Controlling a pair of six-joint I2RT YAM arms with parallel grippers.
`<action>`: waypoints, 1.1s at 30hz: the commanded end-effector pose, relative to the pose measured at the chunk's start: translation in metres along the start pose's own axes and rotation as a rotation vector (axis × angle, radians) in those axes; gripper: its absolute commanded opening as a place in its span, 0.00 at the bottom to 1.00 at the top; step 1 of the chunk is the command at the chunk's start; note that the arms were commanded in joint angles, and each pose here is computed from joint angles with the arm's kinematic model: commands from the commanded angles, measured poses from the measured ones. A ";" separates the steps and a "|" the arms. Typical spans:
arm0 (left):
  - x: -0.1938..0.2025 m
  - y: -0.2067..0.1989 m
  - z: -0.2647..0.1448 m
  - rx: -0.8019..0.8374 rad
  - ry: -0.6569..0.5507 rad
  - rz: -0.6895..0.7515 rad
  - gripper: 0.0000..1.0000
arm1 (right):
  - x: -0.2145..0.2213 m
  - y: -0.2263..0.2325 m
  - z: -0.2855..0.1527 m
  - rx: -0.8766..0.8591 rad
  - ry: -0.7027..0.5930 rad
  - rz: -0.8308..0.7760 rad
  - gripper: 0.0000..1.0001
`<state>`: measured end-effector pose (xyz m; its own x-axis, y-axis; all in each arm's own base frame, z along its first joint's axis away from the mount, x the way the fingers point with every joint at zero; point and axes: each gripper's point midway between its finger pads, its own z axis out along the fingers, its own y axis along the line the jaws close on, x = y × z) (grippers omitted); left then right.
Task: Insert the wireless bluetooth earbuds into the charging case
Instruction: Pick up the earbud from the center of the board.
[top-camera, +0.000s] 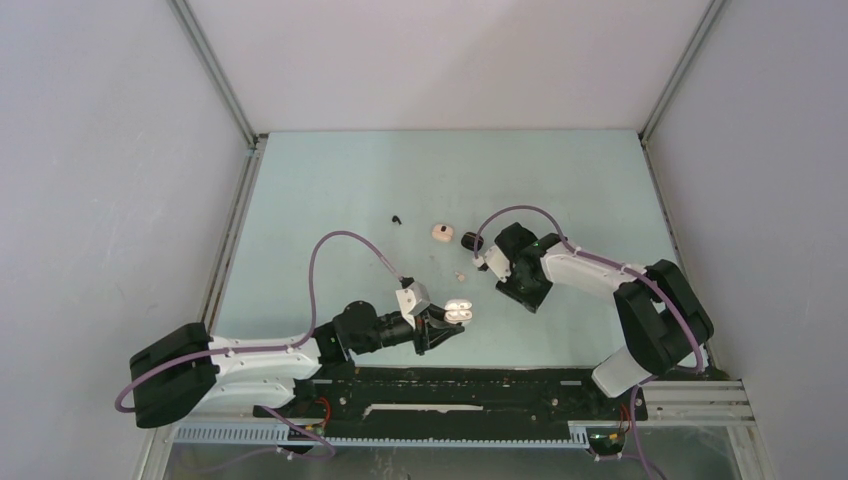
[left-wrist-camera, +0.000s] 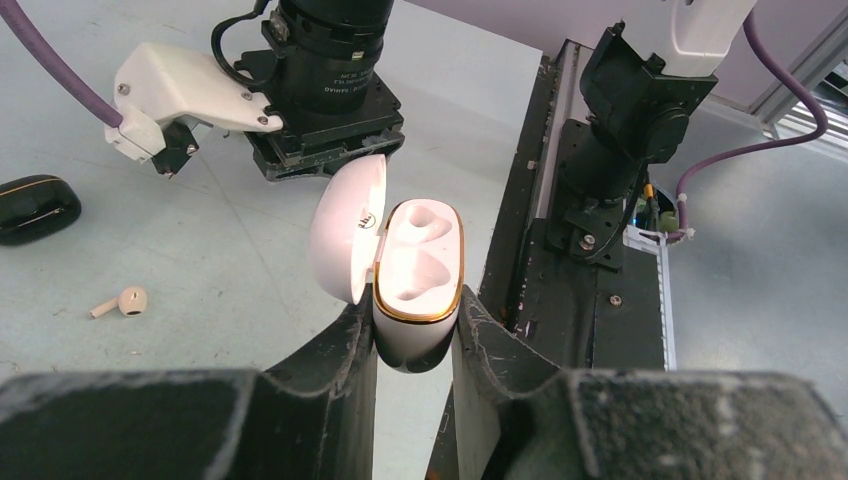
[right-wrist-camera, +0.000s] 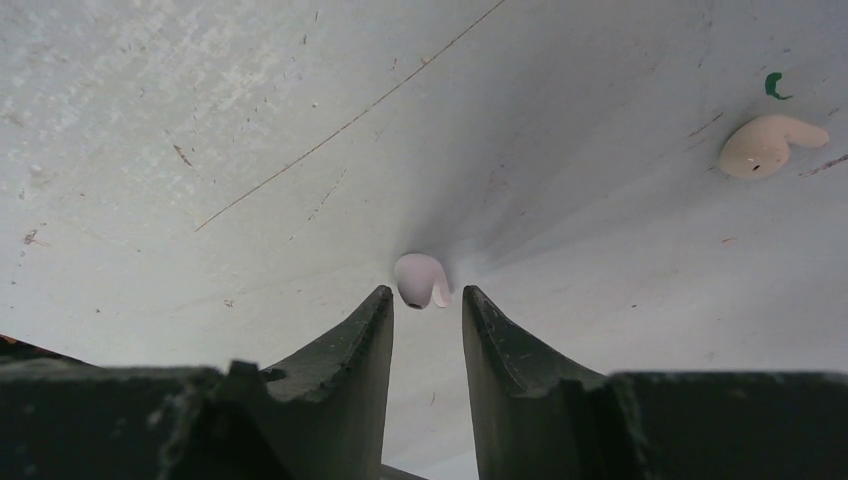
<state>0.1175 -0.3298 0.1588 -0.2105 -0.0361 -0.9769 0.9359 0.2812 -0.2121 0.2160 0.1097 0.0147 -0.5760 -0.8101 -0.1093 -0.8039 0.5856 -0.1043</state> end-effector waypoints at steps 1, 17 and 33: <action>-0.026 -0.007 0.005 0.024 -0.075 0.020 0.00 | -0.008 -0.001 0.003 -0.001 -0.025 -0.017 0.34; -0.024 -0.008 0.005 0.025 -0.071 0.015 0.00 | -0.012 0.010 0.011 -0.061 -0.018 -0.027 0.34; -0.022 -0.008 0.005 0.025 -0.065 0.011 0.00 | -0.024 0.011 0.011 -0.076 -0.041 -0.017 0.37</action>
<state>0.1165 -0.3300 0.1596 -0.2100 -0.0376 -0.9770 0.9368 0.2782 -0.2121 0.2143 0.1212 0.0065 -0.5636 -0.8192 -0.1063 -0.8201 0.5703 -0.0470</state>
